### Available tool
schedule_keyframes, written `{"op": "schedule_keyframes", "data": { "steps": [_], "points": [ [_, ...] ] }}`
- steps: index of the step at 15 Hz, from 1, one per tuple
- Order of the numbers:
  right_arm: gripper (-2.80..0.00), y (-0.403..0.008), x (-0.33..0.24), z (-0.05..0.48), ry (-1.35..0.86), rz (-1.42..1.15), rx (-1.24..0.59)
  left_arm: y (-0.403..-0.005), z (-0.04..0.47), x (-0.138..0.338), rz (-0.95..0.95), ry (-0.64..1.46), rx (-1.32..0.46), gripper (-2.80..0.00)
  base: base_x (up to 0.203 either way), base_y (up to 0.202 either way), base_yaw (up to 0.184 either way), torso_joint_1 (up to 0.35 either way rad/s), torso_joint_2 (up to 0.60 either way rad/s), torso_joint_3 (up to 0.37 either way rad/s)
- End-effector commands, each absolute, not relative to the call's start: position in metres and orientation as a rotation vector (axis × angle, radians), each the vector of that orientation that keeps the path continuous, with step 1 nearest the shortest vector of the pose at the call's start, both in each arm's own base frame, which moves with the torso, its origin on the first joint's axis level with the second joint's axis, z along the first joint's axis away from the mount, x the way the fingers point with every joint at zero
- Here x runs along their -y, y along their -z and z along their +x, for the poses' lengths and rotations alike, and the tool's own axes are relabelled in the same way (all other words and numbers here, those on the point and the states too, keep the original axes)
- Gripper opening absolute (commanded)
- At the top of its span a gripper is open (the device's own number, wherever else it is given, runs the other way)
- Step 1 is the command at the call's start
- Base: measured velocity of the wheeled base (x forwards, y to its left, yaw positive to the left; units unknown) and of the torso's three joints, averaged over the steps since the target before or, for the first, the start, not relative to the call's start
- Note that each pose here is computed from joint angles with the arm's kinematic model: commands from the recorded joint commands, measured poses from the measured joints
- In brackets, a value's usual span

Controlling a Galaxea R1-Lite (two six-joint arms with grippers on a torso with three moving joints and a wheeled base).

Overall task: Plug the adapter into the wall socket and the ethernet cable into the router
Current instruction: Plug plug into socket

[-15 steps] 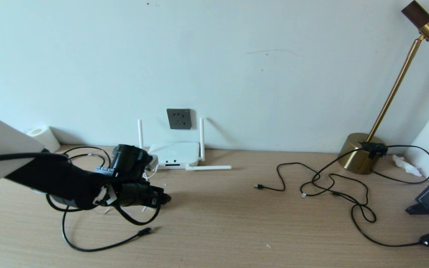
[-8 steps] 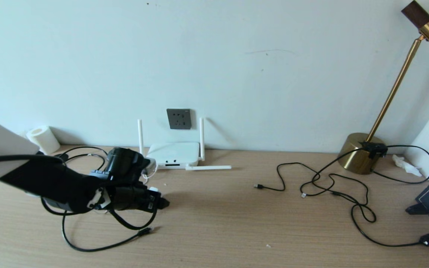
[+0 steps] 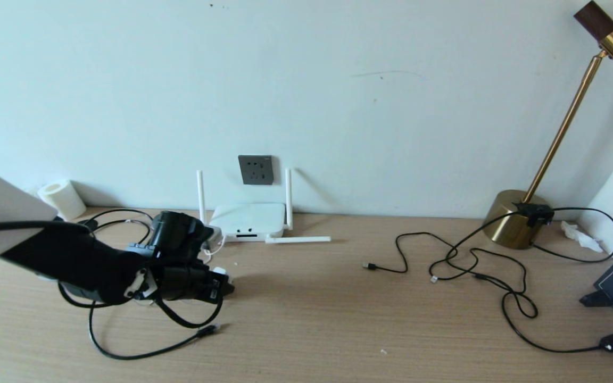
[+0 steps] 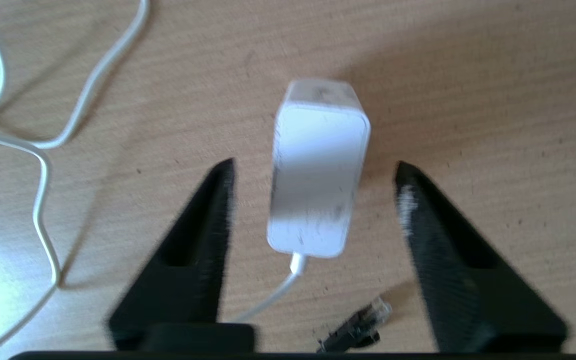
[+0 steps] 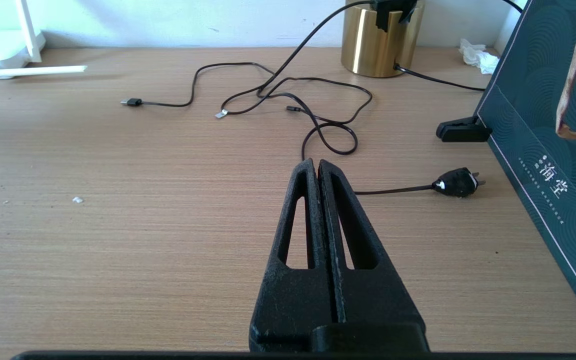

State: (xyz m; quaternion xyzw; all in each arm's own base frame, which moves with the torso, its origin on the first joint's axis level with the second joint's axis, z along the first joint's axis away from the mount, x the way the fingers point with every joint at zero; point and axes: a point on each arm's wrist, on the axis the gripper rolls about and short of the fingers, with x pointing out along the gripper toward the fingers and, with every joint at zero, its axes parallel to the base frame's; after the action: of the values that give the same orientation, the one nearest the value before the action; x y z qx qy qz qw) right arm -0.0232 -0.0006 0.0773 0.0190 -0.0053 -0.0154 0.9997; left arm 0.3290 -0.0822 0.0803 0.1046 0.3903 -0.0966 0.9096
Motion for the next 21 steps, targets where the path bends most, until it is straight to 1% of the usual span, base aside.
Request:
{"op": "schedule_keyframes", "data": {
  "steps": [1,7,9,10,12,14,15,16,18,21],
  "points": [
    [-2.80,-0.077,0.001,-0.023,0.030,0.038,0.010,-0.076,0.330,0.082,0.223,0.200,-0.811,-2.80,0.000,0.000,0.000,0.000,0.00,0.000],
    [-2.80,-0.077,0.001,-0.023,0.032,0.038,0.011,-0.071,0.329,0.082,0.226,0.201,-0.826,-2.80,0.000,0.000,0.000,0.000,0.00,0.000],
    [-2.80,-0.077,0.001,-0.023,0.032,0.038,0.010,-0.077,0.328,0.082,0.224,0.202,-0.808,-2.80,0.000,0.000,0.000,0.000,0.00,0.000],
    [-2.80,-0.077,0.001,-0.023,0.032,0.038,0.011,-0.088,0.329,0.082,0.217,0.204,-0.772,-2.80,0.000,0.000,0.000,0.000,0.00,0.000],
    [-2.80,-0.077,0.001,-0.023,0.032,0.038,0.010,-0.124,0.339,0.085,0.183,0.214,-0.642,-2.80,0.000,0.000,0.000,0.000,0.00,0.000],
    [-2.80,-0.077,0.001,-0.023,0.031,0.038,0.010,-0.160,0.357,0.090,0.098,0.200,-0.511,-2.80,0.000,0.000,0.000,0.000,0.00,0.000],
    [-2.80,-0.077,0.001,-0.023,0.031,0.038,0.010,-0.170,0.365,0.092,0.025,0.180,-0.466,-2.80,0.000,0.000,0.000,0.000,0.00,0.000],
    [-2.80,-0.077,0.001,-0.023,0.031,0.038,0.010,-0.168,0.374,0.094,-0.017,0.158,-0.432,-2.80,0.000,0.000,0.000,0.000,0.00,0.000],
    [-2.80,-0.077,0.001,-0.023,0.032,0.038,0.010,-0.150,0.393,0.100,-0.045,0.114,-0.340,-2.80,0.000,0.000,0.000,0.000,0.00,0.000],
    [-2.80,-0.077,0.001,-0.023,0.032,0.038,0.010,-0.129,0.416,0.111,-0.030,0.081,-0.166,-2.80,0.000,0.000,0.000,0.000,0.00,0.000]
  ]
}}
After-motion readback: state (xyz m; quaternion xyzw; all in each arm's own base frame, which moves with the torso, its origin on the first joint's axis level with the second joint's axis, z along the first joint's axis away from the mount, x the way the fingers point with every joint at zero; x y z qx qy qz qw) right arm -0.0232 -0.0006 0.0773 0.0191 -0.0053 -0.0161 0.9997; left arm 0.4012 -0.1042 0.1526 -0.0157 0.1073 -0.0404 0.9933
